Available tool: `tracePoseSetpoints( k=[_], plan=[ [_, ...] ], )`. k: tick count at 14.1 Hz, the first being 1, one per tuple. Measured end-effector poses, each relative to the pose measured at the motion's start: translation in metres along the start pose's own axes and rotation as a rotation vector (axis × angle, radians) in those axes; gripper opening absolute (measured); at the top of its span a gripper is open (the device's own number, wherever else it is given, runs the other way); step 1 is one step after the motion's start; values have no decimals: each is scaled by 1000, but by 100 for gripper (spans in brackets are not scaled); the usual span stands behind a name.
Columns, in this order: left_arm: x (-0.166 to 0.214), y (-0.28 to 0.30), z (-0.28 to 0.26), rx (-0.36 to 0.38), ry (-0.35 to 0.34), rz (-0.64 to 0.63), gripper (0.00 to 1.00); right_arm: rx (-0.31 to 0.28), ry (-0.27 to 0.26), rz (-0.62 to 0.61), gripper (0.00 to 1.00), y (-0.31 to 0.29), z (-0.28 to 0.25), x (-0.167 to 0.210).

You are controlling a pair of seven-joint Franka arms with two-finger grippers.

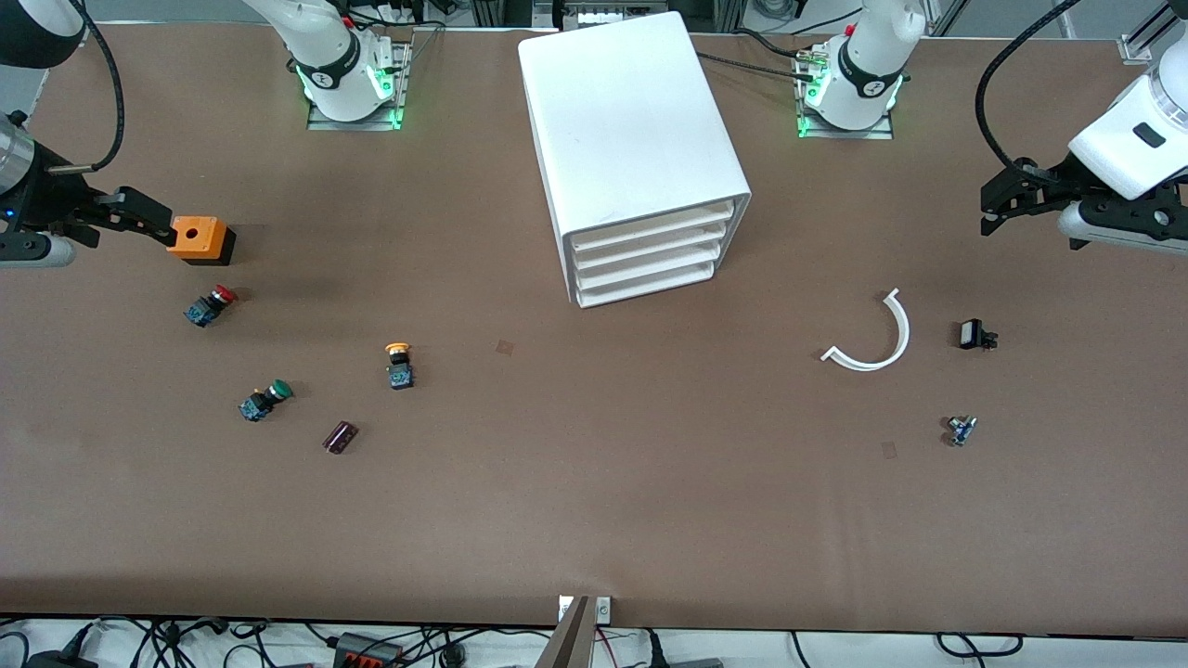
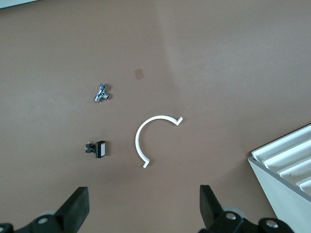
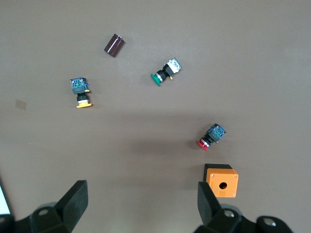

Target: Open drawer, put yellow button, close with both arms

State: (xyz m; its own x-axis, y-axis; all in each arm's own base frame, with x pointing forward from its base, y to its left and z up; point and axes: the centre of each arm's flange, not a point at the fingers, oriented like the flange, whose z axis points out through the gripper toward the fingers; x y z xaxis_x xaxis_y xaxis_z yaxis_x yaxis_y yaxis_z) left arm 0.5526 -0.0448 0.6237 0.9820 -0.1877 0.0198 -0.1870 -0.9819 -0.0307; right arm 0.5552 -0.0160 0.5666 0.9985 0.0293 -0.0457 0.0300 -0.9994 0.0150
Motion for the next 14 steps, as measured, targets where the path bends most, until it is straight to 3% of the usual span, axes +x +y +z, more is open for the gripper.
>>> tracePoseSetpoints(
  k=[14],
  plan=[
    [-1, -1, 1, -1, -8, -1, 100, 24, -44, -38, 100, -27, 40, 24]
  ],
)
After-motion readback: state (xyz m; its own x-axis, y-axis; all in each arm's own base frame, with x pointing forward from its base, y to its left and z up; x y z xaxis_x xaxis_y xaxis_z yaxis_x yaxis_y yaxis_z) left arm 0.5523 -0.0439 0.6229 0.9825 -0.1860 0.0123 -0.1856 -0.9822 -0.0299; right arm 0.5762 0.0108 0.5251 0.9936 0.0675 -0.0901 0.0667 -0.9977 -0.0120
